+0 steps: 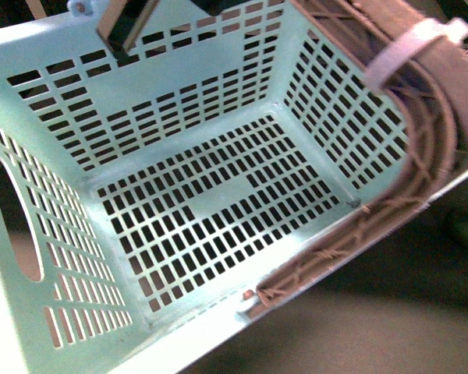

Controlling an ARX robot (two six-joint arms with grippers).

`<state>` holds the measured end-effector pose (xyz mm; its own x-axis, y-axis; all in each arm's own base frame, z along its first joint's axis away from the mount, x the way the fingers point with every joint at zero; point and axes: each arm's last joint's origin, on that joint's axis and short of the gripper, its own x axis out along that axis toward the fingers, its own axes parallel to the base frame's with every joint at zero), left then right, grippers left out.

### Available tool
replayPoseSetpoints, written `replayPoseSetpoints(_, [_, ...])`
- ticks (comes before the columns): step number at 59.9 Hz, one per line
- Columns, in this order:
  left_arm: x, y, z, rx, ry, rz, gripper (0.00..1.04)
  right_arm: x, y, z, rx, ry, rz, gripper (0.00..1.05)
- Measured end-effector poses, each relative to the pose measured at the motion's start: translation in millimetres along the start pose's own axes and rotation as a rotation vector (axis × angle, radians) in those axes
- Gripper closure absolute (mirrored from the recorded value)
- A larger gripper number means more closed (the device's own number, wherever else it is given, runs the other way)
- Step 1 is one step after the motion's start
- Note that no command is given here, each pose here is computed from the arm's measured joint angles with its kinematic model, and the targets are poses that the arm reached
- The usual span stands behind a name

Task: Pick apple with right arm and hold basket with left

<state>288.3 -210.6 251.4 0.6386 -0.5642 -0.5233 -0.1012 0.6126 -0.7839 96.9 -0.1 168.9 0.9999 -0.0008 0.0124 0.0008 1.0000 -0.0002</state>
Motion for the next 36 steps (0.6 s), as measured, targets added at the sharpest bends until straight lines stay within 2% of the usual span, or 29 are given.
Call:
replayPoseSetpoints(18, [0, -26, -32, 0.055, 0.076, -0.067, 0.9, 0, 0, 0, 0.0, 0.0, 0.0, 0.09])
replayPoseSetpoints(36, [0, -28, -35, 0.067, 0.079, -0.071, 0.9, 0, 0, 0, 0.0, 0.0, 0.0, 0.09])
